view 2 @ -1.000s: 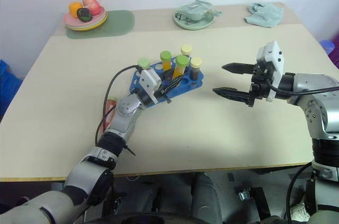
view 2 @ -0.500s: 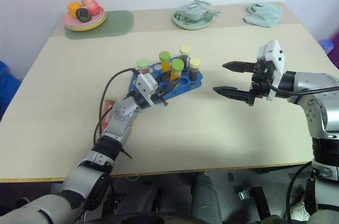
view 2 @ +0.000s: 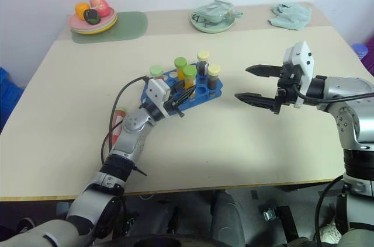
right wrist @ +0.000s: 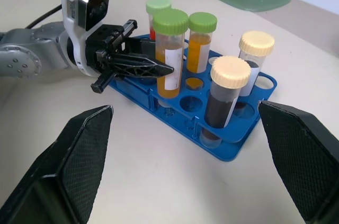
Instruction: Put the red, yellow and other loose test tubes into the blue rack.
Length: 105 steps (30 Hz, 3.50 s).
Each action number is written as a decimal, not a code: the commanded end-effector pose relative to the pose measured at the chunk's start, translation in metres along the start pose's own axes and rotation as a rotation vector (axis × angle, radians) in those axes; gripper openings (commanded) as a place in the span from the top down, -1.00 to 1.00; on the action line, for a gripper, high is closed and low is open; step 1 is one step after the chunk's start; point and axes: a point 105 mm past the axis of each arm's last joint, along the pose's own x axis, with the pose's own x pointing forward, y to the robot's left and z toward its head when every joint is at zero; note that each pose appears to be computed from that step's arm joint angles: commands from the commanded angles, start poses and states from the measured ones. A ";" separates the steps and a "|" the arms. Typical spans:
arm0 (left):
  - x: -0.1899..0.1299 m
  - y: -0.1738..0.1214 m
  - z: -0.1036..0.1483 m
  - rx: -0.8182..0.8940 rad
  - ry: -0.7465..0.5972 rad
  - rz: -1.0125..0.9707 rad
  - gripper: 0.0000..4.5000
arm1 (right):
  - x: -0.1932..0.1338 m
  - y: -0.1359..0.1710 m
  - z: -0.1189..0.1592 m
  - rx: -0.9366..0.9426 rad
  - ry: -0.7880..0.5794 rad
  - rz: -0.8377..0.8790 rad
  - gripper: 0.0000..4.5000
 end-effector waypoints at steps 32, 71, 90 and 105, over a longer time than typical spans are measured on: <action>-0.055 0.023 0.092 0.310 -0.030 -0.015 -0.98 | 0.011 -0.008 0.010 -0.050 -0.067 0.018 -1.00; -0.182 0.073 0.062 -0.548 1.077 0.529 -0.98 | 0.021 0.000 0.007 -0.047 -0.078 0.060 -1.00; -0.171 0.063 0.025 -0.579 1.129 0.667 -0.98 | 0.021 0.000 0.008 -0.042 -0.070 0.064 -1.00; -0.186 0.050 0.015 -0.601 1.137 0.704 -0.63 | 0.020 -0.001 0.005 -0.042 -0.063 0.053 -1.00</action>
